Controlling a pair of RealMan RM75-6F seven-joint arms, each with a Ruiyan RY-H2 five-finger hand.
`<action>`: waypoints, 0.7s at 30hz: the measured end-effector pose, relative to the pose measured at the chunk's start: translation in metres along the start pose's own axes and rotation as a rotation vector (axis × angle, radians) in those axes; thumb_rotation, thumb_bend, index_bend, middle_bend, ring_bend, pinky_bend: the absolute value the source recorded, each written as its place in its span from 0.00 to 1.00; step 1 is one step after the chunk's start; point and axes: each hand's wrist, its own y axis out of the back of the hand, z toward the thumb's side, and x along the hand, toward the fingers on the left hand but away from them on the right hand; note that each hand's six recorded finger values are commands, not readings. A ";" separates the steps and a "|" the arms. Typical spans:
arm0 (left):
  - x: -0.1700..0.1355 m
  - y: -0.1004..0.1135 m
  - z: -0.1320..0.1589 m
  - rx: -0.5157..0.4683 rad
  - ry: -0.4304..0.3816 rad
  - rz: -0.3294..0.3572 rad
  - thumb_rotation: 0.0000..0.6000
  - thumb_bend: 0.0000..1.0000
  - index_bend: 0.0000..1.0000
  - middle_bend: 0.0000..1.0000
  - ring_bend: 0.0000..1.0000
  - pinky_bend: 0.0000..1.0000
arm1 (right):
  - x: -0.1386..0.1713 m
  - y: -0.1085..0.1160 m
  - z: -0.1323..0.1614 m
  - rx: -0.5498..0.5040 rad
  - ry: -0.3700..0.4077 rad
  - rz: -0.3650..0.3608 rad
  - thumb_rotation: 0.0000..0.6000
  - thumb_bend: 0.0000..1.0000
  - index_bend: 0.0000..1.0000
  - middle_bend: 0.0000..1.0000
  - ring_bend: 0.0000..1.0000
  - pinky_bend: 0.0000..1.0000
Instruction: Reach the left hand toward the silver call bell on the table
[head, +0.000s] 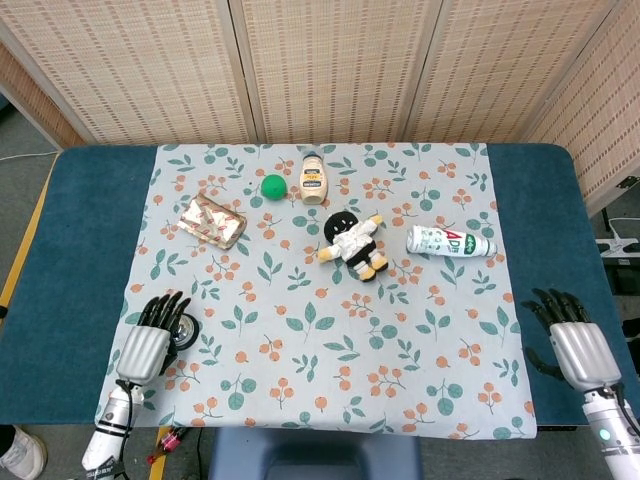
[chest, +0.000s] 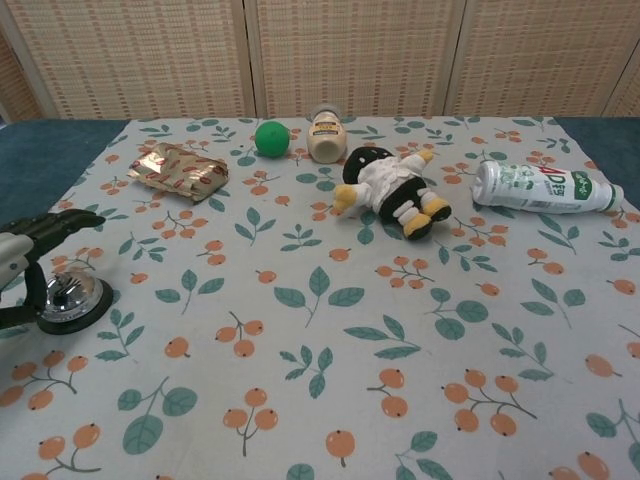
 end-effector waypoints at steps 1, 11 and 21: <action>0.000 -0.004 0.002 -0.002 -0.005 -0.008 1.00 1.00 0.00 0.00 0.00 0.08 | 0.000 0.000 0.000 -0.001 0.000 0.000 1.00 0.27 0.20 0.06 0.00 0.05; -0.006 -0.034 0.006 -0.011 -0.013 -0.099 1.00 1.00 0.00 0.00 0.00 0.08 | 0.000 -0.001 0.000 0.000 0.001 0.003 1.00 0.27 0.20 0.06 0.00 0.05; -0.005 -0.033 0.003 -0.006 -0.005 -0.089 1.00 1.00 0.00 0.00 0.00 0.08 | -0.001 -0.001 0.000 -0.003 -0.003 0.009 1.00 0.27 0.20 0.07 0.00 0.05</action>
